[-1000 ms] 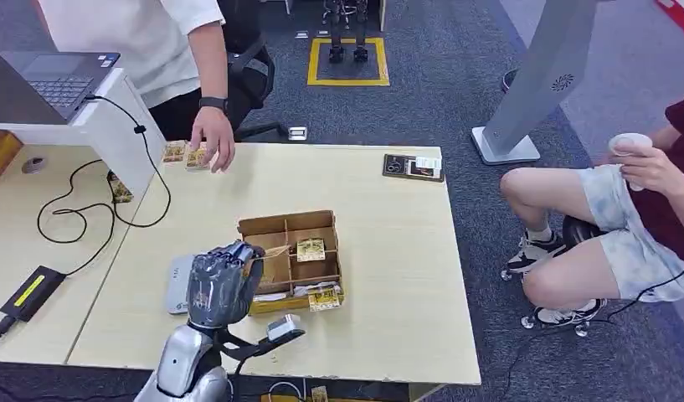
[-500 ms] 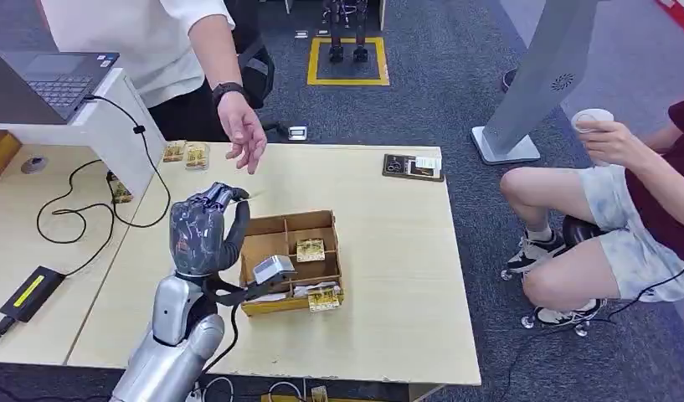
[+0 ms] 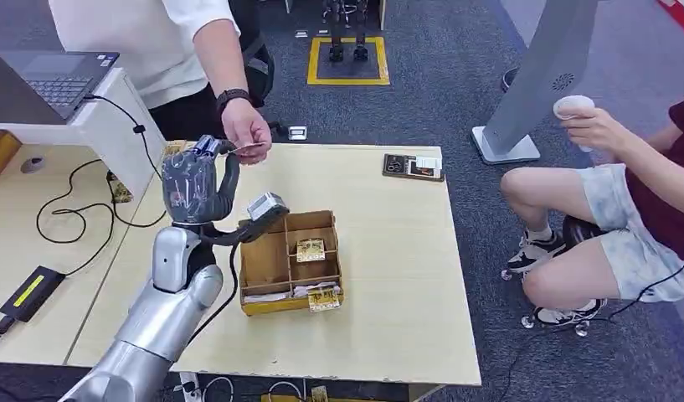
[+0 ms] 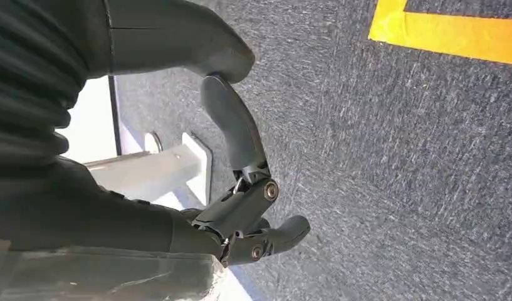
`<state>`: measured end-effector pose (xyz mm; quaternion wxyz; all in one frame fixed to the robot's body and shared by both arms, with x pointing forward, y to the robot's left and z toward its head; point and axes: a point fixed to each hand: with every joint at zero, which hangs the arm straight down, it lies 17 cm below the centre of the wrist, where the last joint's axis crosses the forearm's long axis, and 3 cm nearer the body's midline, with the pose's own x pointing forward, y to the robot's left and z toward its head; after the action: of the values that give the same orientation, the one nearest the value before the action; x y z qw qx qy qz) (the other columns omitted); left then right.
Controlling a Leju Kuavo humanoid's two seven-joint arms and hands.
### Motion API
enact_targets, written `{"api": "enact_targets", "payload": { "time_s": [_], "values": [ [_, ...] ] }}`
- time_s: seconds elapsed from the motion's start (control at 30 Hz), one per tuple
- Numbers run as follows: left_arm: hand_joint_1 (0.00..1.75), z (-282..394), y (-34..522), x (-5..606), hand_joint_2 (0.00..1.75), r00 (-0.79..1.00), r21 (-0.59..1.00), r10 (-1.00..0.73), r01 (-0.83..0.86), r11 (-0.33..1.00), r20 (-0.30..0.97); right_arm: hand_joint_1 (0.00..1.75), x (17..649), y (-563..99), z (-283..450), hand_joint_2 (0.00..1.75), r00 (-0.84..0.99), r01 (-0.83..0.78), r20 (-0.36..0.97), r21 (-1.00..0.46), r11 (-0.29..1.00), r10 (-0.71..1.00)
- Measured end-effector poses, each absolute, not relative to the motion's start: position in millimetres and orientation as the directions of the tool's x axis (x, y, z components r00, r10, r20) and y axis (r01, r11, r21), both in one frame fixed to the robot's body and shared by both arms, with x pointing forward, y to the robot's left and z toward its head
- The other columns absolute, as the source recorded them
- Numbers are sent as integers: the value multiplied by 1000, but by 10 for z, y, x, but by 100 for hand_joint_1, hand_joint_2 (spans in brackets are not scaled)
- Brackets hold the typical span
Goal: Pass the card to the sensor for recognition and then transmit it.
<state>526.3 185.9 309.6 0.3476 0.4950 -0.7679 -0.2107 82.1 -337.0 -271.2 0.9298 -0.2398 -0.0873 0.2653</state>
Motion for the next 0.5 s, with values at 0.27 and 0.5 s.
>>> {"api": "enact_targets", "payload": {
  "time_s": [0.27,0.5],
  "values": [
    [175,3084,1866,5381,175,-249,682,-912,-606,410,326,0,845,-3338,-2714,175,840,-459,35,-488,743,542],
    [0,3105,1801,5419,175,-258,686,-913,-602,408,317,0,859,-3312,-2716,175,837,-463,38,-483,743,546]
  ]
}}
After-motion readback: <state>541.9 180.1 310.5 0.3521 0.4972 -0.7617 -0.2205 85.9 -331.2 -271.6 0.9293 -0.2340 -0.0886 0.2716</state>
